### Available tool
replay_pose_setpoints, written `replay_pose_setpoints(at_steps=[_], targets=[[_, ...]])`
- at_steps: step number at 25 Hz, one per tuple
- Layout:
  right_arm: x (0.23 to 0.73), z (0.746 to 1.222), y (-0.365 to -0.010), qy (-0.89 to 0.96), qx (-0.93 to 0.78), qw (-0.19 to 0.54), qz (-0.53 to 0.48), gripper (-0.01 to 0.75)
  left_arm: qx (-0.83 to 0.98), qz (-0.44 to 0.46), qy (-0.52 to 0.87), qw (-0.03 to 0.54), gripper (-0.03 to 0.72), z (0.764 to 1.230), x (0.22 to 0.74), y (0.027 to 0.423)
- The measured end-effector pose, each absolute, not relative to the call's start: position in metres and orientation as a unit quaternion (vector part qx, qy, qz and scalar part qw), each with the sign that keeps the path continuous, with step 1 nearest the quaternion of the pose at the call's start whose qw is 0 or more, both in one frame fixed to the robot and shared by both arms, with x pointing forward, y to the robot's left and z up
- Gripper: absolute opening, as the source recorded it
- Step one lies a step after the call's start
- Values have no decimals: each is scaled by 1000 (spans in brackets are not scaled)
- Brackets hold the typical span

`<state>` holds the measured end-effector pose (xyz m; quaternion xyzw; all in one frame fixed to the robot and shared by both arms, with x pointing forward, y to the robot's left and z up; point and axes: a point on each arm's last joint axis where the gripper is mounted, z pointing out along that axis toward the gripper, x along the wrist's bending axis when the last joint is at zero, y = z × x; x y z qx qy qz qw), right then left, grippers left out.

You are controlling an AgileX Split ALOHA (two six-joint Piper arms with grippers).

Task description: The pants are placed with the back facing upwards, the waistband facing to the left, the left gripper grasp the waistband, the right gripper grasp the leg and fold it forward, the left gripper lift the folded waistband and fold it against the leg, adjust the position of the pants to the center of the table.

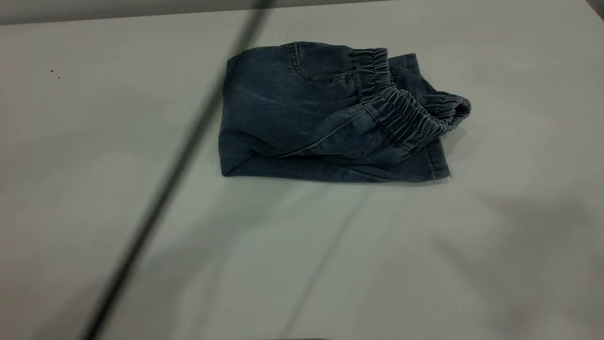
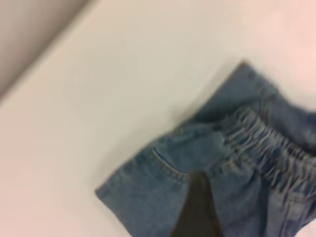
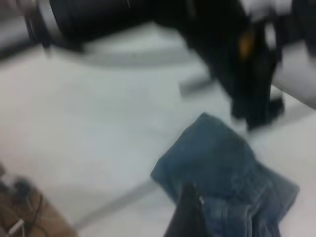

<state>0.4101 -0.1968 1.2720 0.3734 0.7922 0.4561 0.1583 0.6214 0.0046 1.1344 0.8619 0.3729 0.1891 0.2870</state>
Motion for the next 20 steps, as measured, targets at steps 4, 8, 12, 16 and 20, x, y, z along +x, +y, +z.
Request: replay_pose_setpoints(at_steps=[4, 8, 12, 16, 20], targets=[[355, 1289, -217, 790, 354, 171, 470, 514, 828, 216, 373, 359, 532, 1210, 586, 32], [304, 1296, -238, 766, 345, 200, 504, 514, 812, 209, 369, 402, 532, 1255, 544, 60], [256, 1286, -260, 747, 340, 230, 523, 514, 817, 192, 371, 399, 532, 1265, 504, 89], [218, 1259, -281, 729, 352, 262, 526, 514, 827, 178, 376, 378, 532, 1255, 466, 118], [183, 1223, -304, 702, 373, 302, 526, 514, 833, 171, 380, 364, 532, 1241, 426, 151]])
